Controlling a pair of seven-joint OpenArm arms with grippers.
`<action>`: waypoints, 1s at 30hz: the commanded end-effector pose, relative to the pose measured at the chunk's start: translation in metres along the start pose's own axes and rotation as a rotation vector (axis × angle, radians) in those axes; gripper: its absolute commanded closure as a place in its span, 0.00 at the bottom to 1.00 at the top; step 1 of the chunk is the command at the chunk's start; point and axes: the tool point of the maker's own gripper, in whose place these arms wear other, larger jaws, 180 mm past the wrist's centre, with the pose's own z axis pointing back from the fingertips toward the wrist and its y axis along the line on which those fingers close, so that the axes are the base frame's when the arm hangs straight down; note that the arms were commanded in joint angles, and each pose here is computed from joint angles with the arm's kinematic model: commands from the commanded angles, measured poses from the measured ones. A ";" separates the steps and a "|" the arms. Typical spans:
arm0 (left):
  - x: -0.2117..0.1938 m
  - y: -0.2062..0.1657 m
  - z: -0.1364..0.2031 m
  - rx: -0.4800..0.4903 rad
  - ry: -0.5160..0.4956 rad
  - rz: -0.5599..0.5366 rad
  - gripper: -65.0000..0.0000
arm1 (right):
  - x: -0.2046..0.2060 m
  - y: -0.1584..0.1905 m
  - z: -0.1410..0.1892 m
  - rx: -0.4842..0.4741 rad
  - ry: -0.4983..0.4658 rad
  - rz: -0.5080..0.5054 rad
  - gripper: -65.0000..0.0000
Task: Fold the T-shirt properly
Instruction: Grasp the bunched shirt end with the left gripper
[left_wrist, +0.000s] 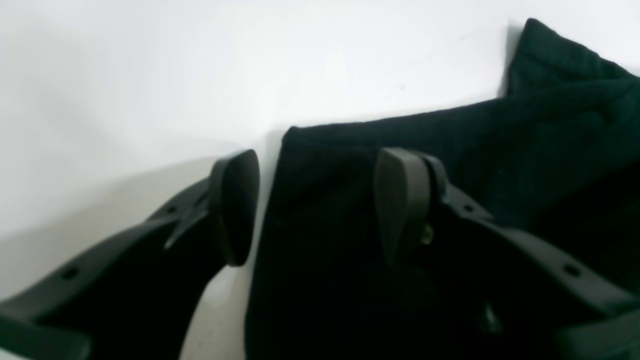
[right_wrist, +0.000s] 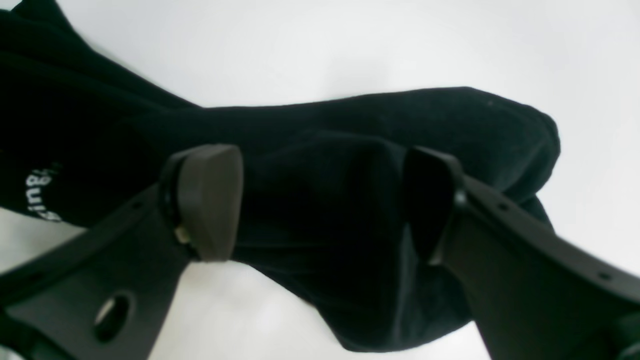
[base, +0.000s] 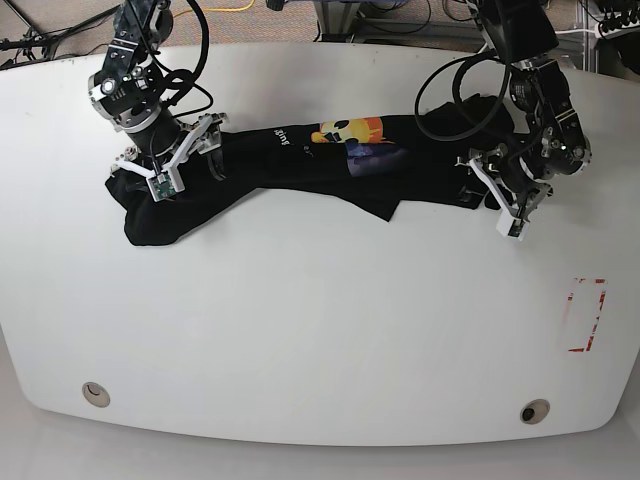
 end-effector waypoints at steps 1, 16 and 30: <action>0.014 0.000 0.004 0.001 -0.041 -0.021 0.51 | 0.014 -0.003 0.003 -0.005 -0.050 0.009 0.28; 0.017 -0.004 0.000 -0.010 -0.041 -0.035 0.95 | 0.011 -0.001 0.003 0.000 -0.038 0.006 0.28; 0.031 0.002 0.004 0.012 -0.039 -0.064 0.97 | 0.007 -0.004 0.002 -0.004 -0.032 -0.003 0.28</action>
